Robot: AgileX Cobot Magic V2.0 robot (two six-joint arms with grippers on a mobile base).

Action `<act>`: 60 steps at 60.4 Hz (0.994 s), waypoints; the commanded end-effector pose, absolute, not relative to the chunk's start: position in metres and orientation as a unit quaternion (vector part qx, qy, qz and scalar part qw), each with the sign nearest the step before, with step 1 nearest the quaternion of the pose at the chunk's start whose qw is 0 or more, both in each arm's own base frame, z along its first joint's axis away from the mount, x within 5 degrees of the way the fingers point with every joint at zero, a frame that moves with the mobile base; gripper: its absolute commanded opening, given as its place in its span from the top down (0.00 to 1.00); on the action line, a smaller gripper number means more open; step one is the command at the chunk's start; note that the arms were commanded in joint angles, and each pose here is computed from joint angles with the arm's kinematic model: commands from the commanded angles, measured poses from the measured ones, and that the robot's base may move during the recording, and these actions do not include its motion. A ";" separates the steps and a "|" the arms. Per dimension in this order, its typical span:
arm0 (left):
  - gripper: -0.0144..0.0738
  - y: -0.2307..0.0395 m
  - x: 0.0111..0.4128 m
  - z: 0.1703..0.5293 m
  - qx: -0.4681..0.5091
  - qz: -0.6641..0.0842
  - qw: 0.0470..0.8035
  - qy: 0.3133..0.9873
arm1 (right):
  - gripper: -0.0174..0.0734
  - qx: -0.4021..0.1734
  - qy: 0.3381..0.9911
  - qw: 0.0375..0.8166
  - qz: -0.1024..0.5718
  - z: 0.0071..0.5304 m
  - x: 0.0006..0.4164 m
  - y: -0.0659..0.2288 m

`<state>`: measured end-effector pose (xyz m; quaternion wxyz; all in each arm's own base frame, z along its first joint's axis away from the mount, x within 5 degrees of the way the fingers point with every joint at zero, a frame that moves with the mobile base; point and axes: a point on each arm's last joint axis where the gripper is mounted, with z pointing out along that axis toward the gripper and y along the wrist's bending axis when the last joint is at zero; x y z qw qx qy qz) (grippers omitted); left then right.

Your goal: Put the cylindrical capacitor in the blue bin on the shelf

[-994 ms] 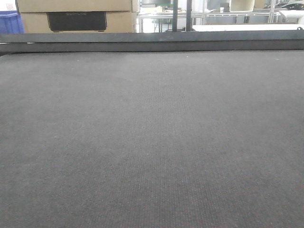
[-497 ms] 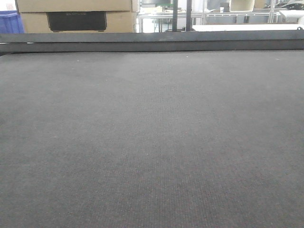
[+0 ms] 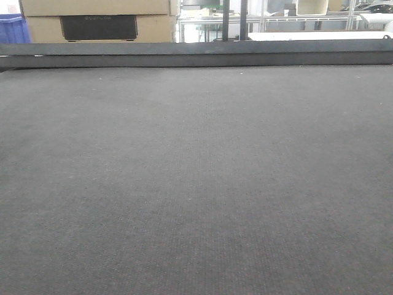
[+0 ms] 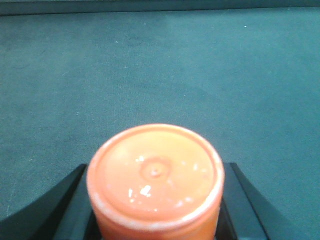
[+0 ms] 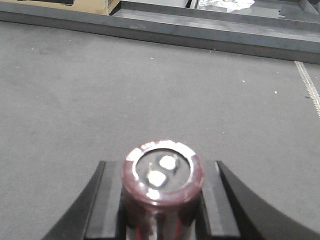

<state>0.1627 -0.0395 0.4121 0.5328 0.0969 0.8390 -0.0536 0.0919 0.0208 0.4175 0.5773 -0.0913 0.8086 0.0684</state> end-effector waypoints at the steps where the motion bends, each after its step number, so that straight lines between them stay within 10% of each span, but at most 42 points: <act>1: 0.96 -0.041 0.162 0.415 0.098 -0.060 0.543 0.832 | 0.92 -0.091 0.800 0.590 0.067 0.422 0.090 0.020; 60: 0.96 -0.041 0.162 0.415 0.098 -0.060 0.543 0.832 | 0.92 -0.091 0.800 0.589 0.067 0.422 0.091 0.020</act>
